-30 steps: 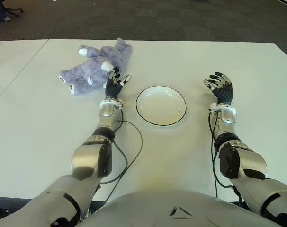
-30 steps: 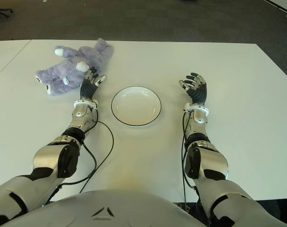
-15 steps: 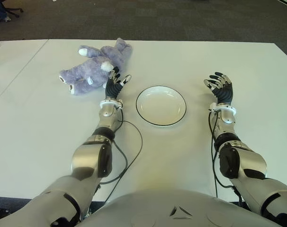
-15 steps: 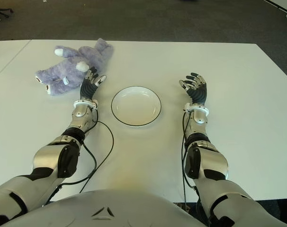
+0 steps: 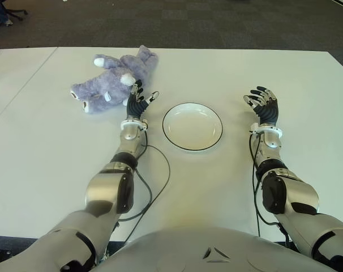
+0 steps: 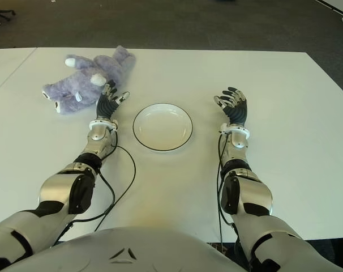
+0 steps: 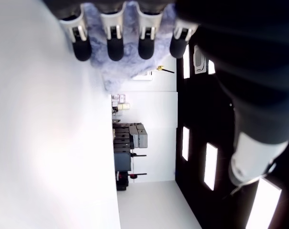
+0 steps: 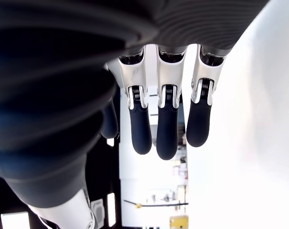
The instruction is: Put the doll into the plate.
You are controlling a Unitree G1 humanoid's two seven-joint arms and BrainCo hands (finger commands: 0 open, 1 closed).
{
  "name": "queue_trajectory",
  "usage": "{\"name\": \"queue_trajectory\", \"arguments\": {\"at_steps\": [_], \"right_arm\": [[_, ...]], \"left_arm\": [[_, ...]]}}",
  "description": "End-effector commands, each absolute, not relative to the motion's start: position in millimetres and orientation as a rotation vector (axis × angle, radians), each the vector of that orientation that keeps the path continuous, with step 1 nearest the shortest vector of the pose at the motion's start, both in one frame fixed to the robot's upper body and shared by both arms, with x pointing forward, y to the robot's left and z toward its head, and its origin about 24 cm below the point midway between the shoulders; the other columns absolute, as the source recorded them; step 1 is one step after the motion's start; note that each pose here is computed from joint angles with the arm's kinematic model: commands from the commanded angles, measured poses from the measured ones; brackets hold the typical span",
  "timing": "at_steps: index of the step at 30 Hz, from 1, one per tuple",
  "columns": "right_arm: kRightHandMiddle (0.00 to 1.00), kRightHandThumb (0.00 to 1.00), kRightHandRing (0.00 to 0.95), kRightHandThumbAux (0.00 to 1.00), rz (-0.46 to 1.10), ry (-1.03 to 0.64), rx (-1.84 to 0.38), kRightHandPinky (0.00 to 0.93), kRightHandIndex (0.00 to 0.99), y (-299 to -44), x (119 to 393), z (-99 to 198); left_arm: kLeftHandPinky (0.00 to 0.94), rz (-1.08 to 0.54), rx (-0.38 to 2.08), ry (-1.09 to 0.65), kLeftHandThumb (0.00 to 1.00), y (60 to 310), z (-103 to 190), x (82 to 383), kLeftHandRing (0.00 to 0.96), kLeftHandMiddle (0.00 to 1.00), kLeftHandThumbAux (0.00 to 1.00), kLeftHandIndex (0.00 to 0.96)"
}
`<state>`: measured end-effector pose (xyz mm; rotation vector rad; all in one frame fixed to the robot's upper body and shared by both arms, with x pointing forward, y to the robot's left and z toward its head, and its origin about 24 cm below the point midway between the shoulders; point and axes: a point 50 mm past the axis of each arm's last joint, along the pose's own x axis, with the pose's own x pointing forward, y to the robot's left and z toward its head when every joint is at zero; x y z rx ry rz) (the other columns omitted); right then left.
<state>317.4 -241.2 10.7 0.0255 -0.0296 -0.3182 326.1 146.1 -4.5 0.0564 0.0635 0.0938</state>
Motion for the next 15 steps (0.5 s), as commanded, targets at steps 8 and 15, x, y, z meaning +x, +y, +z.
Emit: {"name": "queue_trajectory", "arguments": {"at_steps": [8, 15], "right_arm": [[0.33, 0.177, 0.355, 0.846, -0.348, 0.455, 0.127, 0.372, 0.255, -216.4, 237.4, -90.7], [0.332, 0.175, 0.357, 0.853, -0.347, 0.456, 0.126, 0.369, 0.257, -216.7, 238.0, -90.4]], "left_arm": [[0.125, 0.043, 0.366, 0.238, 0.0, 113.0, -81.4, 237.1, 0.095, 0.085, 0.666, 0.016], [0.176, 0.029, 0.519, -0.088, 0.0, 86.2, -54.1, 235.3, 0.148, 0.13, 0.674, 0.029]]}}
